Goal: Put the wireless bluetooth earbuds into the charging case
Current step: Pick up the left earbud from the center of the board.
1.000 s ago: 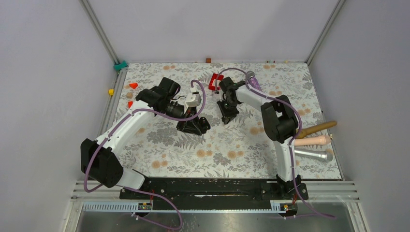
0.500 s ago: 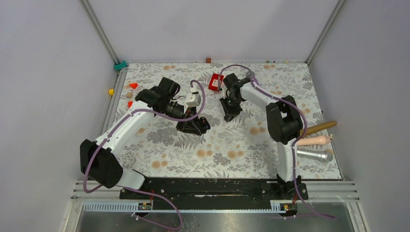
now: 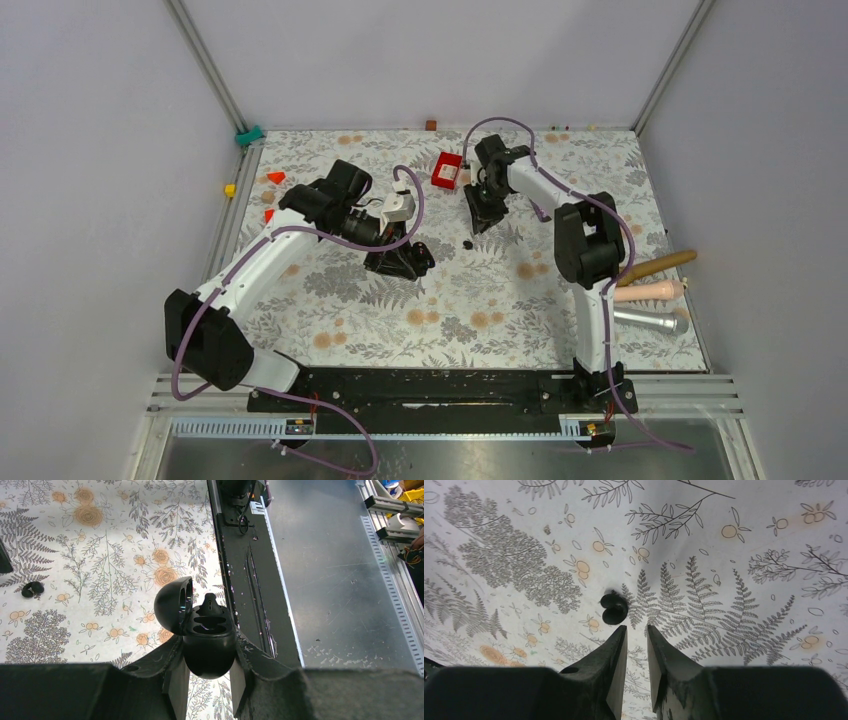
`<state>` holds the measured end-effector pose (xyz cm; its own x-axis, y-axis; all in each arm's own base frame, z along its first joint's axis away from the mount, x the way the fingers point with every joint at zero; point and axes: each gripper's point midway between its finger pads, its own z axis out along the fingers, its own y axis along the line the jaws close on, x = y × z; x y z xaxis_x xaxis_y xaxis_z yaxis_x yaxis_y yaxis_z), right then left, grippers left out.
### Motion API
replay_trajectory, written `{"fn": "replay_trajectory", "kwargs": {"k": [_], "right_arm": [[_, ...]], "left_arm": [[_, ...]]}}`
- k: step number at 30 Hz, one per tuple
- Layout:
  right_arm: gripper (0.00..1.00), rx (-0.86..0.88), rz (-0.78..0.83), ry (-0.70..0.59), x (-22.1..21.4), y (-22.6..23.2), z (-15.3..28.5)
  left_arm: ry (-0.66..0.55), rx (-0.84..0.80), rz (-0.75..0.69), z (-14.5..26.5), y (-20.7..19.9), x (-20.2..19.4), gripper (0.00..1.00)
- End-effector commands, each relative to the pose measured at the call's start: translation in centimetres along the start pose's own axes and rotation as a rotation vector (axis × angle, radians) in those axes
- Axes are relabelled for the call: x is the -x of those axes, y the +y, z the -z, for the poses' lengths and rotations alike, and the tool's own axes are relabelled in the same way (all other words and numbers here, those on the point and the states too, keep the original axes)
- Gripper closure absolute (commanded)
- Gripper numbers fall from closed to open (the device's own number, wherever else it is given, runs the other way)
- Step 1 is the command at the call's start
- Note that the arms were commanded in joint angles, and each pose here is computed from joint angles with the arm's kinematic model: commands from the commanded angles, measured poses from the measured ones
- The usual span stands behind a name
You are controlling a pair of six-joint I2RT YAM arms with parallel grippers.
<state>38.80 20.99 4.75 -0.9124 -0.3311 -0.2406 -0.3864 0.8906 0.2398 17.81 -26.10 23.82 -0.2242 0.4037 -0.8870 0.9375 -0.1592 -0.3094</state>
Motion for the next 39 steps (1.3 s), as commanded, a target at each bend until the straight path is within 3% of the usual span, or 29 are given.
{"fn": "replay_trajectory", "kwargs": {"k": [1, 39], "right_arm": [[0.71, 0.017, -0.010, 0.078, -1.4, 0.2, -1.2], [0.69, 0.136, -0.084, 0.140, -2.6, 2.2, -2.8]], "left_arm": [[-0.031, -0.015, -0.055, 0.1, -0.9, 1.0, 1.00], [-0.030, -0.013, -0.057, 0.2, -0.9, 1.0, 1.00]]}}
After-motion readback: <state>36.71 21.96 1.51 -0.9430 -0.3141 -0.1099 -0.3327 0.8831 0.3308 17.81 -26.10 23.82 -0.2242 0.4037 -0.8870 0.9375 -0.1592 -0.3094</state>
